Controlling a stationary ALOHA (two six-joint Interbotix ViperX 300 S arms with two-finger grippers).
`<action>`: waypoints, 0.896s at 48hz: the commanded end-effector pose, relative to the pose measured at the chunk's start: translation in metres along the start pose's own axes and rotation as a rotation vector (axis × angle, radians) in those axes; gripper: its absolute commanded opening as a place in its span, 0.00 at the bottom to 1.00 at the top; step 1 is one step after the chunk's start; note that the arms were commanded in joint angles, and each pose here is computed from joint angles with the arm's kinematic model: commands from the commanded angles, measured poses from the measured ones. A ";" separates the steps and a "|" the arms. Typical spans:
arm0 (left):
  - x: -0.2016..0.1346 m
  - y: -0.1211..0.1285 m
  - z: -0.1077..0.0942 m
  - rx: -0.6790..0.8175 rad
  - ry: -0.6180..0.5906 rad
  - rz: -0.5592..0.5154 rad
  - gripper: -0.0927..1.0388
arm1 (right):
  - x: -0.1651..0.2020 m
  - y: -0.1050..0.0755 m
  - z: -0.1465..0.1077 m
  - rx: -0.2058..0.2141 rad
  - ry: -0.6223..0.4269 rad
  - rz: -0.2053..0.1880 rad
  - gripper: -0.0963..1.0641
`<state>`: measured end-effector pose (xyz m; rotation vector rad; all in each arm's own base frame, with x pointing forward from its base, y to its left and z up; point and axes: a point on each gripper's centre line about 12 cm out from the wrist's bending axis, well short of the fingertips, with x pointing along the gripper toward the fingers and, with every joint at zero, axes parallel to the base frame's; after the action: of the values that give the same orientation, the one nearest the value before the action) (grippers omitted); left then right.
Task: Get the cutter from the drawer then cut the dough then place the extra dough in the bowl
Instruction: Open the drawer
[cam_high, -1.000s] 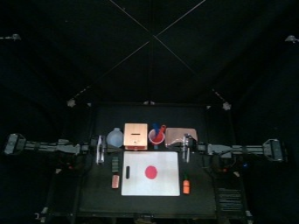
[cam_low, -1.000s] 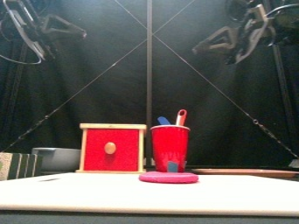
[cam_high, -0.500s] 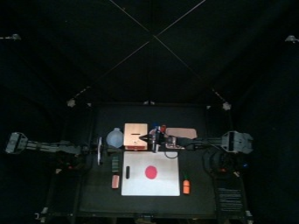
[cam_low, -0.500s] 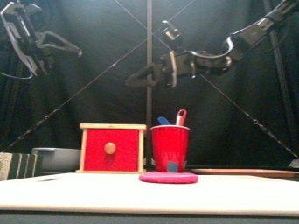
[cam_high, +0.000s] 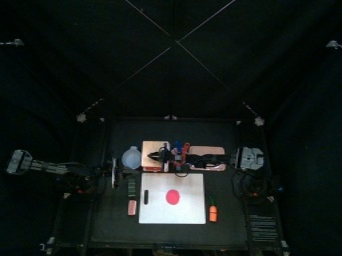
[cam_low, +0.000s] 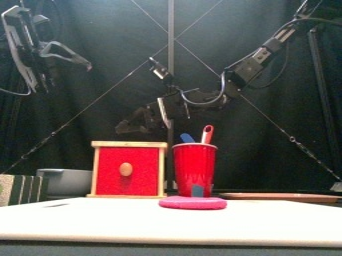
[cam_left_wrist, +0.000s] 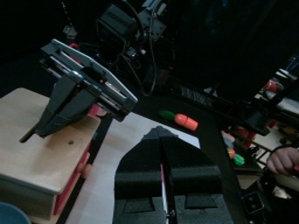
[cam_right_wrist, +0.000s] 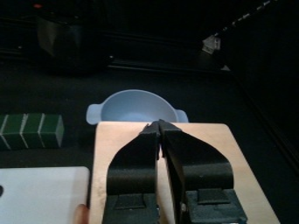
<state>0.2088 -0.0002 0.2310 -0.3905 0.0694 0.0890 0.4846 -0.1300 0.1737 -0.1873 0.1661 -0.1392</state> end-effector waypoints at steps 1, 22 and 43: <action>0.001 -0.001 0.002 -0.033 -0.009 0.005 0.07 | 0.001 -0.015 0.011 0.007 -0.025 -0.032 0.10; 0.011 0.009 0.003 -0.226 -0.096 0.091 0.10 | 0.004 -0.010 -0.015 0.015 0.131 -0.022 0.10; 0.043 0.005 -0.023 -0.617 0.008 0.161 0.59 | 0.005 -0.005 -0.017 0.006 0.158 -0.009 0.10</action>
<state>0.2384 0.0000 0.1976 -0.9507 0.1013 0.2692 0.4827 -0.1389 0.1468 -0.1613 0.3430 -0.1639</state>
